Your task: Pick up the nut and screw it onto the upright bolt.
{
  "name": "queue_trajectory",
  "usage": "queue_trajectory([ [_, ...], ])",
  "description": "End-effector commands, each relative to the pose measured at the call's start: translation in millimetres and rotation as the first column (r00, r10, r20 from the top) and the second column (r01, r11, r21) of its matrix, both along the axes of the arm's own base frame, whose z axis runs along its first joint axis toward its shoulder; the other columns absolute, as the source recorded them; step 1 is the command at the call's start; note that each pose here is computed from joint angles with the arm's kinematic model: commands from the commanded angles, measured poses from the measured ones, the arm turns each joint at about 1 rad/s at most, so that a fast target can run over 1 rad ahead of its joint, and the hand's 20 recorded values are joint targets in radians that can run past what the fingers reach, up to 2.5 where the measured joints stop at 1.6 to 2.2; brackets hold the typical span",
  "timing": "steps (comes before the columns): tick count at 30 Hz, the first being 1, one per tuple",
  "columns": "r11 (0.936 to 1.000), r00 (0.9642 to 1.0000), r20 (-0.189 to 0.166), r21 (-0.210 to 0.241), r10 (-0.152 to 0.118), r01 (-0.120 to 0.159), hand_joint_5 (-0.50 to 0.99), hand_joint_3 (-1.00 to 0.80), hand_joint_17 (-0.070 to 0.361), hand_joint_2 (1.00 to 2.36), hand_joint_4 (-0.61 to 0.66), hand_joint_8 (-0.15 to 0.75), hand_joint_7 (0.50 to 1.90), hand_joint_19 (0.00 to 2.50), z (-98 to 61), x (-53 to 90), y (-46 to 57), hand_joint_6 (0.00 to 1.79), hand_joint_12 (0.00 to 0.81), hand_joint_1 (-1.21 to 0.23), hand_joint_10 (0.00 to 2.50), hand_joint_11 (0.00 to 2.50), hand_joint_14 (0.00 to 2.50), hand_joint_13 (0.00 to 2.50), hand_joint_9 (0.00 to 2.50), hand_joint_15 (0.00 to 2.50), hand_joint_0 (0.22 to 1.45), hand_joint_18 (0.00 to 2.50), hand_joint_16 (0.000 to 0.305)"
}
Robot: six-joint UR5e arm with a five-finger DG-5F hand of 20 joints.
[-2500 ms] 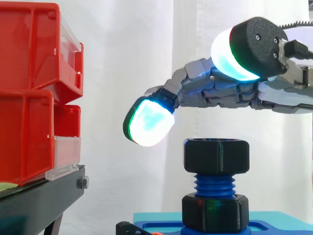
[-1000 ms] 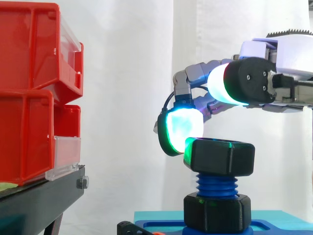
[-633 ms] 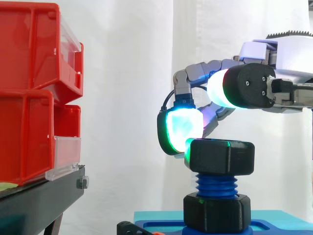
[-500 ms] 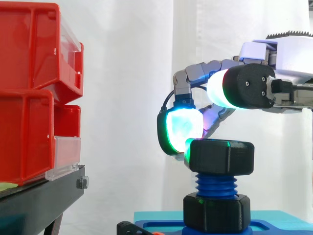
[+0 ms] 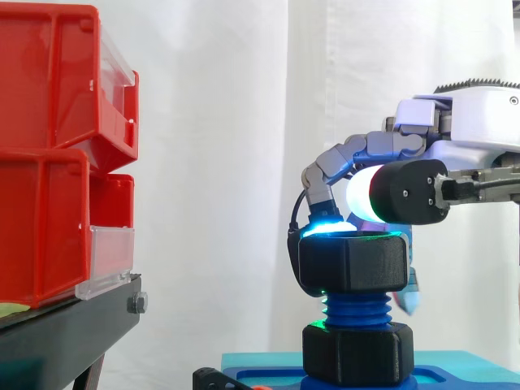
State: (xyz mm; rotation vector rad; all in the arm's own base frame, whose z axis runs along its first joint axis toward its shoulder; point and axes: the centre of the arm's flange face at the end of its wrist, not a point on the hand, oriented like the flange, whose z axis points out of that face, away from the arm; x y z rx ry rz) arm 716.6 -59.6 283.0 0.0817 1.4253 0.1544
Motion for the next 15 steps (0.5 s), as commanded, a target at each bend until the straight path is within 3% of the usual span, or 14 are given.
queue_trajectory([
  [1, 1.0000, 1.0000, -0.004, -0.002, -0.002, 0.002, 0.06, -0.50, 0.001, 1.00, 0.08, 0.198, 1.10, 0.29, 0.0, -1.3, -8.4, 0.68, 0.088, -0.33, 0.01, 0.30, 0.00, 1.32, 1.76, 0.04, 0.57, 1.03, 0.000],
  [4, 1.0000, 1.0000, -0.002, -0.004, 0.005, -0.005, 0.06, -0.50, 0.002, 1.00, 0.09, 0.198, 1.13, 0.28, 0.1, -1.8, -12.3, 0.67, 0.097, -0.33, 0.01, 0.30, 0.00, 1.32, 1.74, 0.04, 0.57, 1.00, 0.001],
  [5, 1.0000, 1.0000, -0.001, -0.005, 0.008, -0.008, 0.07, -0.50, 0.003, 1.00, 0.11, 0.195, 1.23, 0.26, 0.3, -1.9, -13.9, 0.62, 0.101, -0.33, 0.01, 0.28, 0.00, 1.28, 1.70, 0.03, 0.57, 0.97, 0.001],
  [6, 1.0000, 1.0000, -0.001, -0.005, 0.008, -0.008, 0.06, -0.50, 0.008, 1.00, 0.12, 0.206, 1.45, 0.21, 0.3, -1.9, -13.9, 0.50, 0.108, -0.30, 0.01, 0.25, 0.00, 1.18, 1.57, 0.02, 0.56, 0.86, 0.003],
  [7, 0.9999, 0.9999, 0.001, -0.006, 0.011, -0.011, 0.06, -0.50, 0.008, 1.00, 0.13, 0.210, 1.43, 0.21, 0.5, -2.0, -15.4, 0.50, 0.112, -0.30, 0.01, 0.25, 0.00, 1.17, 1.57, 0.02, 0.56, 0.86, 0.004],
  [10, 0.9997, 0.9997, 0.007, -0.008, 0.024, -0.023, 0.01, -0.50, 0.016, 1.00, 0.15, 0.211, 1.26, 0.22, 1.8, -2.0, -18.9, 0.51, 0.123, -0.28, 0.01, 0.23, 0.00, 1.08, 1.46, 0.01, 0.55, 0.80, 0.007],
  [11, 0.9997, 0.9996, 0.013, -0.008, 0.025, -0.025, -0.02, -0.50, 0.020, 1.00, 0.17, 0.200, 1.10, 0.24, 3.6, -1.3, -20.5, 0.51, 0.123, -0.28, 0.01, 0.23, 0.00, 1.04, 1.42, 0.01, 0.55, 0.79, 0.009],
  [15, 0.9994, 0.9990, 0.032, -0.010, 0.032, -0.032, -0.08, -0.50, 0.041, 1.00, 0.11, 0.179, 0.85, 0.27, 9.0, 1.0, -23.4, 0.50, 0.158, -0.28, 0.00, 0.13, 0.00, 0.90, 1.23, 0.00, 0.53, 0.70, 0.018],
])
